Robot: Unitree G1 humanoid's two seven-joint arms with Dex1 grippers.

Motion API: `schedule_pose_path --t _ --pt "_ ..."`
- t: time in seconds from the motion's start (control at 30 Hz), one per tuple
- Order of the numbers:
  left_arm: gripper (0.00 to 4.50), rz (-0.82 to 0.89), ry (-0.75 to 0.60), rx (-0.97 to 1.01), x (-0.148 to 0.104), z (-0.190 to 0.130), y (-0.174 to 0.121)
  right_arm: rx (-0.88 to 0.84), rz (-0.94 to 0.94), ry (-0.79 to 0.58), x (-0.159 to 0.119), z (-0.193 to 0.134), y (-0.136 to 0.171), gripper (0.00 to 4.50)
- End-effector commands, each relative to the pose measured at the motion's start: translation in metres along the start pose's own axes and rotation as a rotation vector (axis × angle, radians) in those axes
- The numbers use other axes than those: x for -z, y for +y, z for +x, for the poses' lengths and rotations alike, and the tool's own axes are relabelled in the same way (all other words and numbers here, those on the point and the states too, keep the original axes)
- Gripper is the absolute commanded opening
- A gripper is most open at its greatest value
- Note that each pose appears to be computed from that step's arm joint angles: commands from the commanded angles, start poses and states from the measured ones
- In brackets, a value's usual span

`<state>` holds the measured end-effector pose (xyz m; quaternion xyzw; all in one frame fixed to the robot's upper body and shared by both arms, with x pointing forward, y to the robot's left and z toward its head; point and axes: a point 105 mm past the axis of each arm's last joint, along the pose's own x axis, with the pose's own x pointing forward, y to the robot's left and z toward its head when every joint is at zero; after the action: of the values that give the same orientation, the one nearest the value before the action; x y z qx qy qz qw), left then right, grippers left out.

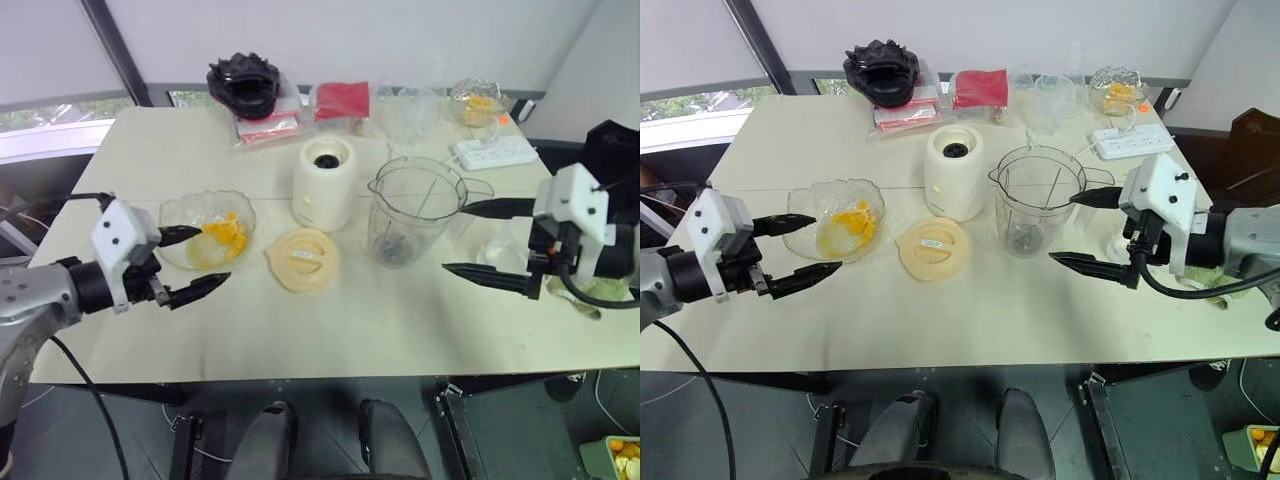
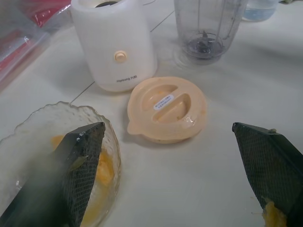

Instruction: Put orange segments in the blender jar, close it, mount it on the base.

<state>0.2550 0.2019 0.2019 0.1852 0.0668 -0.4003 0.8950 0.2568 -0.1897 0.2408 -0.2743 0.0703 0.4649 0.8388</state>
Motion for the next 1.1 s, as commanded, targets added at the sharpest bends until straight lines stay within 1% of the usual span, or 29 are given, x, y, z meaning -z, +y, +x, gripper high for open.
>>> schedule_pose_path --t 0.03,0.17,0.73,1.0,1.1 --pt "4.50 0.036 -0.030 -0.013 -0.011 -0.003 0.001 0.003 -0.029 -0.022 -0.010 -0.001 -0.001 4.46" --pt "4.50 0.004 -0.029 0.005 -0.012 -0.002 -0.004 0.005 -0.028 -0.026 -0.011 0.000 -0.001 4.46" --pt "4.50 -0.004 -0.022 -0.020 -0.010 0.001 -0.002 0.018 -0.032 -0.045 -0.015 0.004 -0.003 4.46" --pt "4.50 -0.002 0.011 -0.053 -0.001 0.001 0.007 0.026 -0.031 -0.059 -0.018 0.007 -0.002 4.46" --pt "4.50 -0.018 0.018 -0.084 0.003 0.000 0.018 0.034 -0.024 -0.066 -0.017 0.009 -0.001 4.46"
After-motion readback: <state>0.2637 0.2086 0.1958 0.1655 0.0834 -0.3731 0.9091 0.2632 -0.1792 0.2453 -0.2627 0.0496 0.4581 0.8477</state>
